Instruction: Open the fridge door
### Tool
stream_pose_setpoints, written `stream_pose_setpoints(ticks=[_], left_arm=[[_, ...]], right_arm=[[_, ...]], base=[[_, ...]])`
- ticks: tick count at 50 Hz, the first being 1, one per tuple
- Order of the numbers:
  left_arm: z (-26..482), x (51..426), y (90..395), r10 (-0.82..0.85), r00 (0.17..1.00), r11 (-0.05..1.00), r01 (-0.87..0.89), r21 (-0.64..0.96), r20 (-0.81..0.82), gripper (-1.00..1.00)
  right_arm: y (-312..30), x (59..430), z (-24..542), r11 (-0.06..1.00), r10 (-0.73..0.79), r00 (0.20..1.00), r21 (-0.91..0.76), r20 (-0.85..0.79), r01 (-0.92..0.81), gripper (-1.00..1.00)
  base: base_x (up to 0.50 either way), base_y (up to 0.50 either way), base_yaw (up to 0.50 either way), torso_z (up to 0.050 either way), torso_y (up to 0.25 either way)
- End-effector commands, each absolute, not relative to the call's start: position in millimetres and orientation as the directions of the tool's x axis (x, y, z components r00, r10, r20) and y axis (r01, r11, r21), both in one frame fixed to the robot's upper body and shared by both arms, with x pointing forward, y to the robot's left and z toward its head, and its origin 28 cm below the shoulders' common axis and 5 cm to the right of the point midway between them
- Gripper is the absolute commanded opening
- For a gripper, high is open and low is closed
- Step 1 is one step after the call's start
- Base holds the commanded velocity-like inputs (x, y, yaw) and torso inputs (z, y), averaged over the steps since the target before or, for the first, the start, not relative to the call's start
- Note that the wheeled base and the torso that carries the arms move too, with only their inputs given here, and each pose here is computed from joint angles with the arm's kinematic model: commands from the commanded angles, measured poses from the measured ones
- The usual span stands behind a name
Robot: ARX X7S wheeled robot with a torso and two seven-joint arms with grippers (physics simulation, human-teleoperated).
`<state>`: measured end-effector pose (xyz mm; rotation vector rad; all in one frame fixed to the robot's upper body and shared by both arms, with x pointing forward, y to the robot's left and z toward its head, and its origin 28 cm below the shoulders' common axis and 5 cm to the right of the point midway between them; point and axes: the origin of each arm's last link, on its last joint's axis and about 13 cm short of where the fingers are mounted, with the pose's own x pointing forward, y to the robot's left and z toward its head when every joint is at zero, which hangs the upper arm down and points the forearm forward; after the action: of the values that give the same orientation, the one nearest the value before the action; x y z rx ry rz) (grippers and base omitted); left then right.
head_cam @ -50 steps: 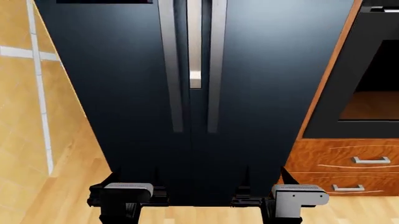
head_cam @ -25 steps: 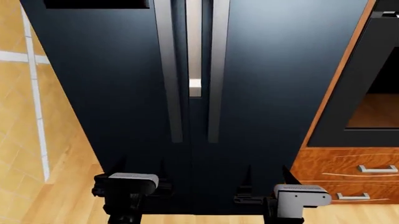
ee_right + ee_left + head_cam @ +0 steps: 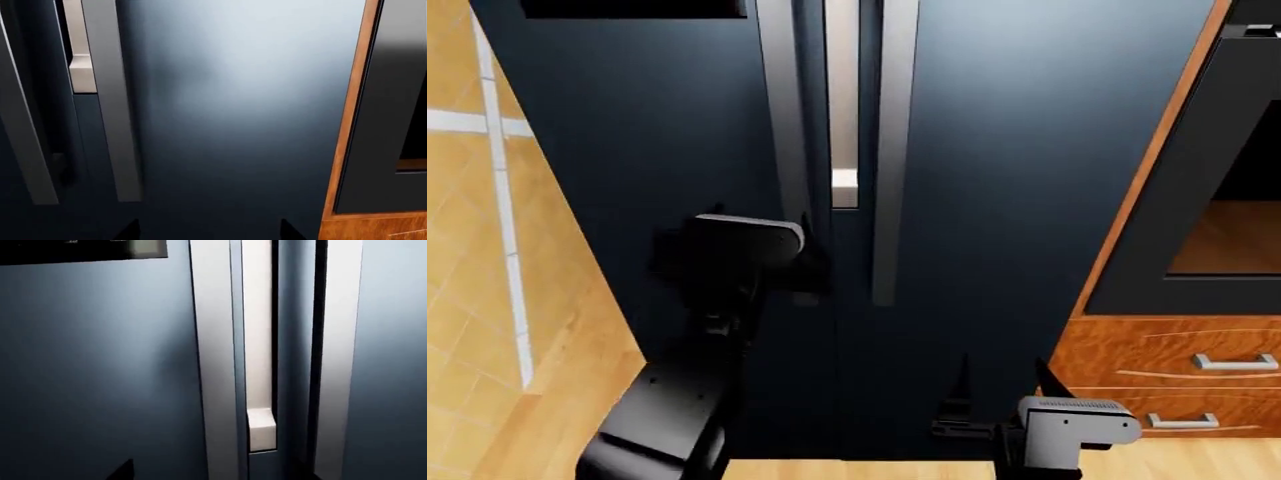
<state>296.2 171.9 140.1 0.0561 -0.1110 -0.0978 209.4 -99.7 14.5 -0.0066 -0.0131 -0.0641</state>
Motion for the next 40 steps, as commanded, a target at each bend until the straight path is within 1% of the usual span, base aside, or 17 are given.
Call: stream_pose_setpoints(ticks=[1, 4, 9, 17, 23, 27, 28, 35, 40], left_arm=[[166.6, 331.7, 166.6, -0.087, 0.99, 0.993, 0.078, 0.088, 0.109, 1.0], [171.2, 338.8, 165.9, -0.093, 0.986, 0.992, 0.08, 0.098, 0.136, 1.0], [164.4, 350.5, 162.6, -0.073, 0.992, 0.991, 0.061, 0.119, 0.1, 1.0], [166.6, 364.5, 157.7, -0.103, 0.992, 0.989, 0.093, 0.119, 0.078, 1.0], [165.0, 375.8, 162.6, -0.09, 0.994, 0.991, 0.084, 0.106, 0.061, 1.0], [158.9, 384.3, 163.7, -0.078, 0.996, 0.99, 0.073, 0.12, 0.042, 1.0], [159.0, 387.2, 163.4, -0.068, 0.997, 0.983, 0.058, 0.174, 0.048, 1.0], [159.0, 404.1, 161.9, -0.067, 0.997, 0.989, 0.063, 0.133, 0.025, 1.0], [161.8, 416.9, 161.8, -0.071, 0.997, 0.986, 0.069, 0.149, 0.008, 1.0]], right_arm=[[-99.8, 209.3, 14.0, 0.998, -0.065, 0.998, -0.002, 0.007, 0.065, 1.0], [-99.8, 209.3, 13.7, 0.998, -0.065, 0.998, -0.001, 0.006, 0.065, 1.0], [-99.9, 209.3, 13.3, 0.998, -0.065, 0.998, -0.002, 0.002, 0.065, 1.0], [-99.9, 210.3, 12.7, 0.998, -0.063, 0.998, -0.005, -0.002, 0.063, 1.0], [-99.6, 210.6, 12.5, 0.998, -0.064, 0.998, -0.004, -0.004, 0.064, 1.0], [-99.4, 210.6, 12.6, 0.998, -0.063, 0.998, -0.004, -0.005, 0.063, 1.0], [-99.4, 210.6, 12.5, 0.998, -0.063, 0.998, -0.004, -0.005, 0.063, 1.0], [-99.9, 210.3, 12.6, 0.998, -0.064, 0.998, -0.001, -0.006, 0.064, 1.0], [-100.0, 210.6, 12.9, 0.998, -0.062, 0.998, 0.003, -0.007, 0.063, 1.0]], base=[[0.0, 0.0, 0.0, 0.0, 0.0], [0.0, 0.0, 0.0, 0.0, 0.0], [0.0, 0.0, 0.0, 0.0, 0.0], [0.0, 0.0, 0.0, 0.0, 0.0], [0.0, 0.0, 0.0, 0.0, 0.0], [0.0, 0.0, 0.0, 0.0, 0.0], [0.0, 0.0, 0.0, 0.0, 0.0], [0.0, 0.0, 0.0, 0.0, 0.0], [0.0, 0.0, 0.0, 0.0, 0.0]])
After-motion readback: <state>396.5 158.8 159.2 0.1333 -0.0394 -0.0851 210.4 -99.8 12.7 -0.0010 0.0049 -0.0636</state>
